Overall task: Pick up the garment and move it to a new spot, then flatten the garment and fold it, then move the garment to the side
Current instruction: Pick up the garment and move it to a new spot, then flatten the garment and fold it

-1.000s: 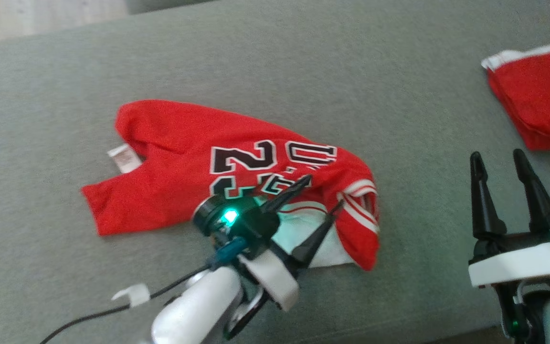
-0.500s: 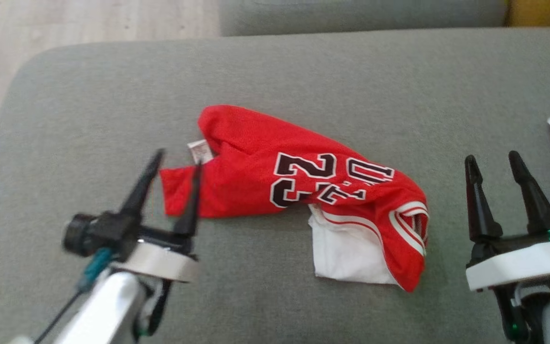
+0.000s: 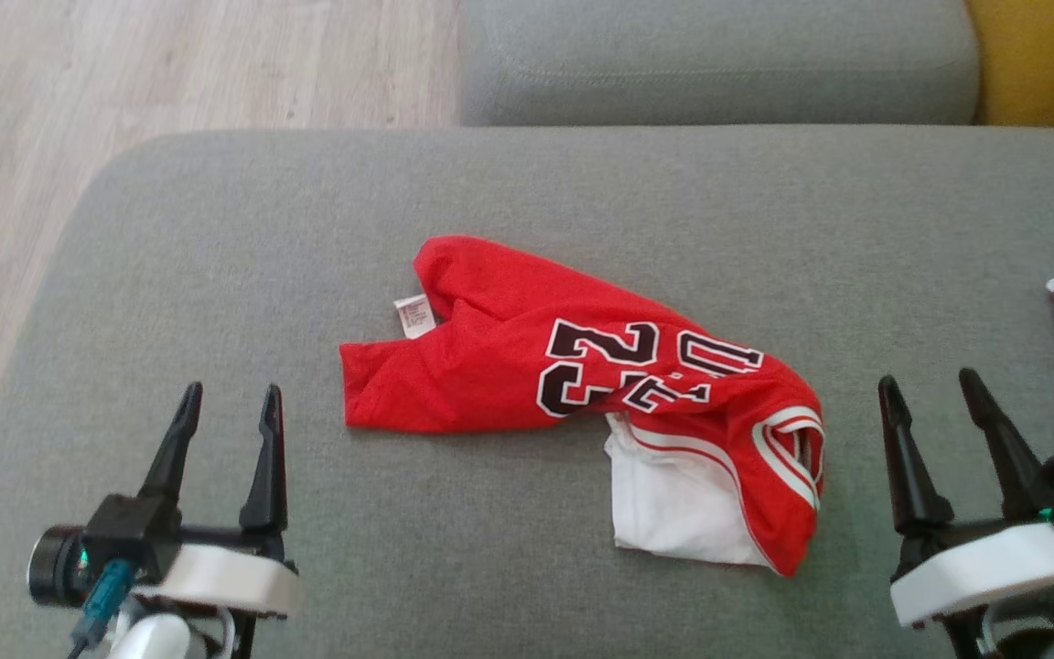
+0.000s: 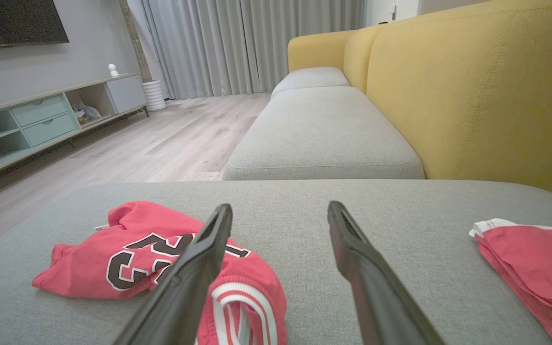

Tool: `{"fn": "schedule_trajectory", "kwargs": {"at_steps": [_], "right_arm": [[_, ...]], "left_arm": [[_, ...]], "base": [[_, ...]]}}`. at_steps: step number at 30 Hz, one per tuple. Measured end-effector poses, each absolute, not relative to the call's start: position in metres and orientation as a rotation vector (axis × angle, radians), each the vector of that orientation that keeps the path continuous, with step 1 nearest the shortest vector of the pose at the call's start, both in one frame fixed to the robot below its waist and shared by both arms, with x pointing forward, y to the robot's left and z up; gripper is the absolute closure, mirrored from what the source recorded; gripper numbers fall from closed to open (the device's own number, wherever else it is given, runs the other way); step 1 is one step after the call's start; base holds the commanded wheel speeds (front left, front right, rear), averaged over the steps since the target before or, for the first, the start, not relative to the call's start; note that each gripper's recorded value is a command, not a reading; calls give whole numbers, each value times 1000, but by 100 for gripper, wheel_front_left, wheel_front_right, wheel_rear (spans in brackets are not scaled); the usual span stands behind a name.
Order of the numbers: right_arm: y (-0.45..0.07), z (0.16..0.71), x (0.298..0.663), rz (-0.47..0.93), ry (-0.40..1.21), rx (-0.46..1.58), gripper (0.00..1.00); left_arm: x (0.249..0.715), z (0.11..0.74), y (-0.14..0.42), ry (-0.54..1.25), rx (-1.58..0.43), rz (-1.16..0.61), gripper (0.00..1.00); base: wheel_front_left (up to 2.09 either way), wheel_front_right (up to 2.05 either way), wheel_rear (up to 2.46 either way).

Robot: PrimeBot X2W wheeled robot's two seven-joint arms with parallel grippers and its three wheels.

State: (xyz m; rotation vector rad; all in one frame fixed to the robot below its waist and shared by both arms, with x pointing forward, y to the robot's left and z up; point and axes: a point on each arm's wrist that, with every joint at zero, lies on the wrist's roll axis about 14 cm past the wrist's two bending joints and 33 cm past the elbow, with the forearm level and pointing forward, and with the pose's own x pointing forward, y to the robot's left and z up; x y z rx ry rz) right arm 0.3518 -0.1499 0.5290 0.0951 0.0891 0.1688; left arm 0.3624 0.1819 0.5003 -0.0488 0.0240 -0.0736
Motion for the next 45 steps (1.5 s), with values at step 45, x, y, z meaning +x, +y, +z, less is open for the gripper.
{"fn": "schedule_trajectory", "kwargs": {"at_steps": [45], "right_arm": [[-19,374,314,599,677,40,0]], "left_arm": [[370,516,183,-39,-68,-46,0]], "base": [[0,0,0]]}}
